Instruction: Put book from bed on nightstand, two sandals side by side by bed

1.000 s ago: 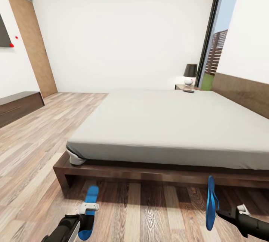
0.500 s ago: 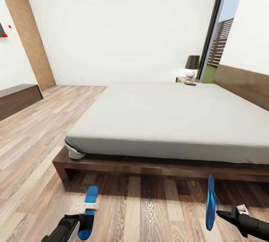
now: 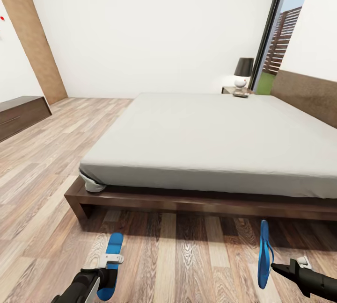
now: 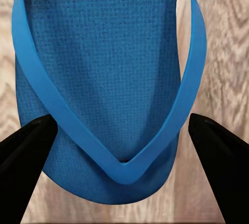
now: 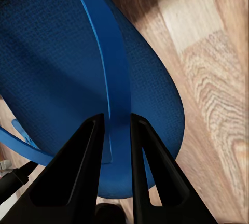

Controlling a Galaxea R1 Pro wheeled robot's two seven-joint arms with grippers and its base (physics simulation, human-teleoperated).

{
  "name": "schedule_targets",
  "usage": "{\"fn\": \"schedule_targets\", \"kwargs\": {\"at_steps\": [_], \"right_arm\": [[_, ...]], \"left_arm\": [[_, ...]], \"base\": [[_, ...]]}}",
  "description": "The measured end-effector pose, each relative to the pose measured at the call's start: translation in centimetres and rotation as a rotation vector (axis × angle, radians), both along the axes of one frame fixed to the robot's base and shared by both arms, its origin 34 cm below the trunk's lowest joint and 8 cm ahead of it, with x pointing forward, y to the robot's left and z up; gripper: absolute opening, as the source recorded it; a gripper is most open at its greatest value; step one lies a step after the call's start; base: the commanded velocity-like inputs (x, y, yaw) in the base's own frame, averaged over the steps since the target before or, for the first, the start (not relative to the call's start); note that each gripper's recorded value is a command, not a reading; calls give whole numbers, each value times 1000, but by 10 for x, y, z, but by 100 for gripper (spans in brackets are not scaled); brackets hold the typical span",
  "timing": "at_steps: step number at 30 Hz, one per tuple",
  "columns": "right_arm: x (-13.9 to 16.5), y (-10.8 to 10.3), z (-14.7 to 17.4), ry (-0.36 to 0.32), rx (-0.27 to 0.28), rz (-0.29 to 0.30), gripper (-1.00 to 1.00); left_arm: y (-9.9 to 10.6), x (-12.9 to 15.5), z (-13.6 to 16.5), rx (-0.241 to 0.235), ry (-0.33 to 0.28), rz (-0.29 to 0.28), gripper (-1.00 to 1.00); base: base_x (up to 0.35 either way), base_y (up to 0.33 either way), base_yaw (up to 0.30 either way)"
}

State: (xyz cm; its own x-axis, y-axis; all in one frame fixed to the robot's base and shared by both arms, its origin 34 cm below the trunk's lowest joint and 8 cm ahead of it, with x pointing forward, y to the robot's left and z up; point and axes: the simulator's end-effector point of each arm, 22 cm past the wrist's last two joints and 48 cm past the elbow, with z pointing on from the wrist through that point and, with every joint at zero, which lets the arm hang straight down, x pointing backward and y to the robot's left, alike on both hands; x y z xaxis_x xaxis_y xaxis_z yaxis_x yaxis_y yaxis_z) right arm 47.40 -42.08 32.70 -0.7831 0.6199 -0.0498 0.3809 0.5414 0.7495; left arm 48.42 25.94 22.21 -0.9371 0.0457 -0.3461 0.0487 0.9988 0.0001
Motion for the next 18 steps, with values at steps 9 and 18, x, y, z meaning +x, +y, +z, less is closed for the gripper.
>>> {"fn": "schedule_targets", "kwargs": {"at_steps": [9, 18], "right_arm": [[-7, 0, -15, 36, 1, -2, -100], [-14, 0, -30, 73, 1, -2, -100]], "left_arm": [[1, -11, -16, 2, 37, 0, -100], [1, -22, -31, 2, 73, 1, -100]], "base": [[0, 0, 0], [0, 0, 0]]}}
